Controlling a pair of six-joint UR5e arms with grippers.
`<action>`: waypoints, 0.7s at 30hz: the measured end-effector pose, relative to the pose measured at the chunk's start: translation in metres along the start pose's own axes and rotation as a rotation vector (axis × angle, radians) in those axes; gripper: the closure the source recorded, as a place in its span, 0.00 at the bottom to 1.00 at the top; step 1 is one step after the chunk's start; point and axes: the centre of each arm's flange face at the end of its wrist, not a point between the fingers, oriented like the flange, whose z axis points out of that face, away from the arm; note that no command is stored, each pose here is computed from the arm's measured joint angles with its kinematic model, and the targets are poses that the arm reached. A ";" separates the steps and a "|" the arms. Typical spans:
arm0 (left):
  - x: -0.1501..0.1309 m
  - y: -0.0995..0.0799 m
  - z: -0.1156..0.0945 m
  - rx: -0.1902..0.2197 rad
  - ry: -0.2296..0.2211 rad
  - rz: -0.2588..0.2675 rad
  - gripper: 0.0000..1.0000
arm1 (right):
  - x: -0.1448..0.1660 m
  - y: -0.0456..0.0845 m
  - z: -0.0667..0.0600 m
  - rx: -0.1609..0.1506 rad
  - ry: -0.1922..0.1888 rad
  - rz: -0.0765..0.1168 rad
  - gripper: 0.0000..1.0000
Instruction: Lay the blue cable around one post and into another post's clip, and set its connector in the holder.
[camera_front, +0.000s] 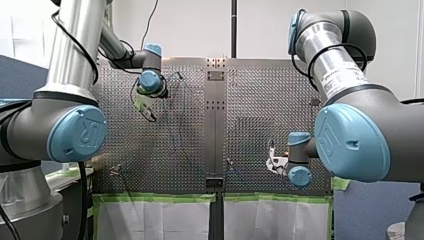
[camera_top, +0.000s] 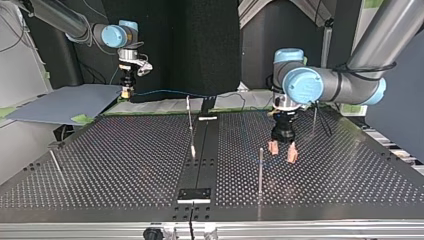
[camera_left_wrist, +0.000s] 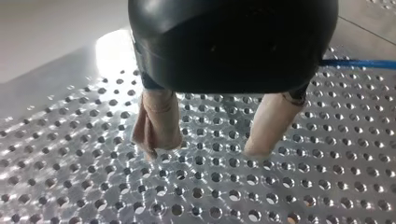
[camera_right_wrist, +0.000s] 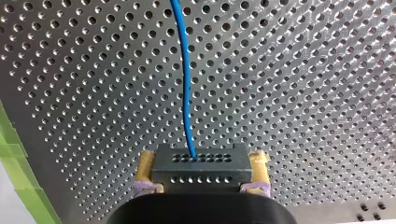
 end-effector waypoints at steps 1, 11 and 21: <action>0.000 0.001 -0.001 0.004 -0.001 -0.008 0.00 | 0.000 0.000 0.000 0.000 0.000 0.000 1.00; 0.013 0.000 -0.011 0.060 0.066 -0.104 0.00 | 0.000 -0.001 0.000 0.001 -0.002 0.000 1.00; -0.003 -0.016 -0.018 0.117 0.076 -0.211 0.00 | 0.000 -0.002 -0.001 0.004 -0.004 -0.001 1.00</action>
